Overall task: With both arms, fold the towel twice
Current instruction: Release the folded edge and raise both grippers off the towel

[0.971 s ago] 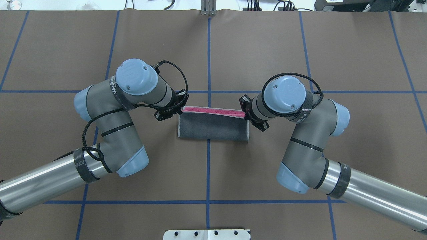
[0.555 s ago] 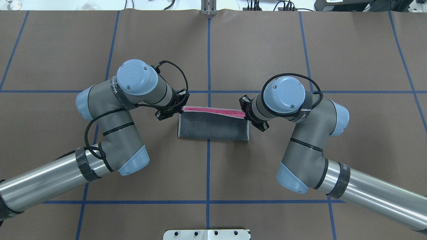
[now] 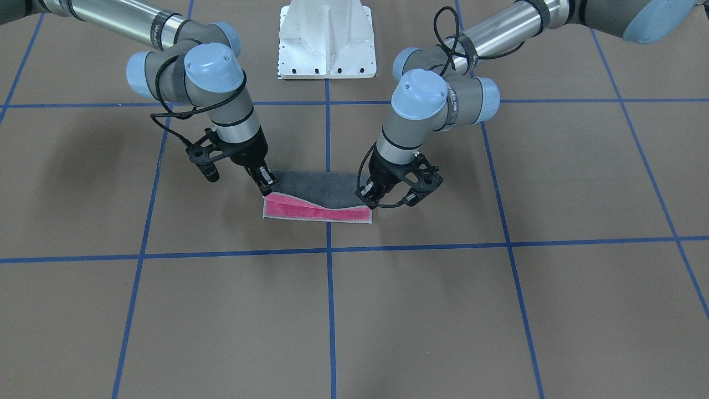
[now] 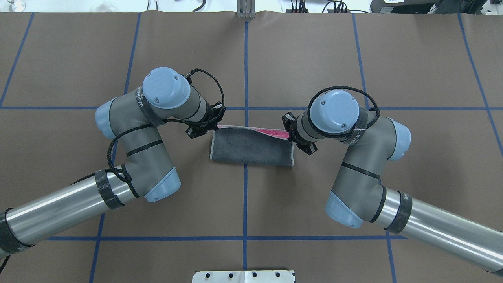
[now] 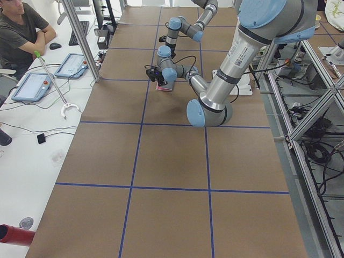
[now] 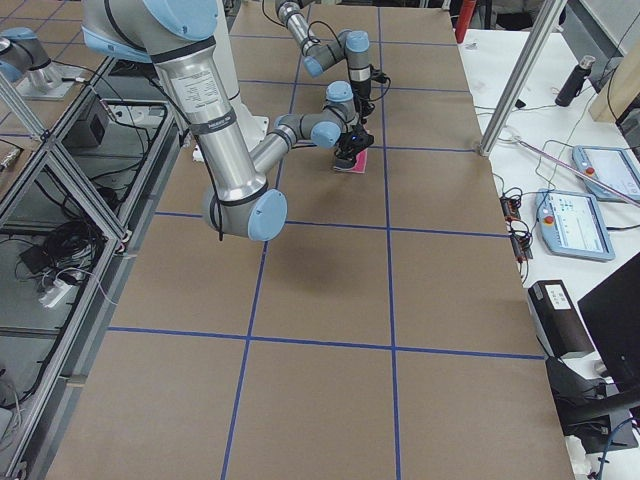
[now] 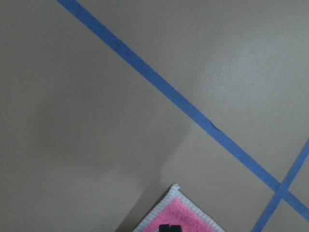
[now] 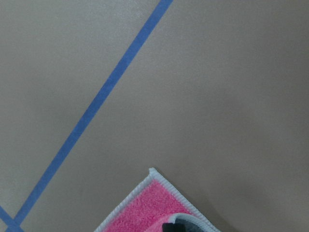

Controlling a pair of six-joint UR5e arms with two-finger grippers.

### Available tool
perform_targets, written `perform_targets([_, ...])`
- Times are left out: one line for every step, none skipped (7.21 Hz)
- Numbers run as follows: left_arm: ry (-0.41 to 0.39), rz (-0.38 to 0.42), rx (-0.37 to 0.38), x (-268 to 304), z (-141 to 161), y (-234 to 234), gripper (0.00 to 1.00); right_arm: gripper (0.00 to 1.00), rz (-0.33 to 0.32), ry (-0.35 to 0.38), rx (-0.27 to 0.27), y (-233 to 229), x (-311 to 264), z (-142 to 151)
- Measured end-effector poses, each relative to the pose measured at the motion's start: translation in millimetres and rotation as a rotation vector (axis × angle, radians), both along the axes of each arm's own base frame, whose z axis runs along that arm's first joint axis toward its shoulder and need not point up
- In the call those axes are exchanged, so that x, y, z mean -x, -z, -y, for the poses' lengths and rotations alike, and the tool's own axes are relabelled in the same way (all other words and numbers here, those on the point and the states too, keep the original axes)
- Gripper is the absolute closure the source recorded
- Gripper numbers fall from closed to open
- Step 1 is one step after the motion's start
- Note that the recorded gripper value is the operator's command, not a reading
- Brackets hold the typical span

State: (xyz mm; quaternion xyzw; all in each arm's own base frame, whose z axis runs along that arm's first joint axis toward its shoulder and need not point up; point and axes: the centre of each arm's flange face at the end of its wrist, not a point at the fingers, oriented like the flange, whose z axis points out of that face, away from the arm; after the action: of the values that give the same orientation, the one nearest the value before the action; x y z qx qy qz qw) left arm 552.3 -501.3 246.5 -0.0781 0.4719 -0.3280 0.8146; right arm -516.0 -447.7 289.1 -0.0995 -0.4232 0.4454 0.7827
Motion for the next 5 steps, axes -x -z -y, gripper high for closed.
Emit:
perform_targets([0.004,0.001,0.000,1.9,2.6,-0.3,1.00,1.00,0.001,0.000,0.000,1.1,1.1,1.0])
perform_targets([0.006,0.001,0.000,3.0,3.9,-0.2,0.88,0.68,-0.001,-0.001,0.001,3.0,5.0,3.9])
perform_targets([0.006,0.001,0.000,3.3,4.3,-0.3,0.50,0.01,-0.006,-0.005,0.004,3.1,10.0,9.5])
perform_targets([0.005,0.001,-0.001,3.3,4.4,-0.4,0.44,0.00,-0.009,-0.011,0.007,2.8,11.5,15.1])
perform_targets([0.006,0.001,-0.001,4.0,5.0,-0.6,0.36,0.00,-0.009,-0.018,0.009,3.6,10.7,19.6])
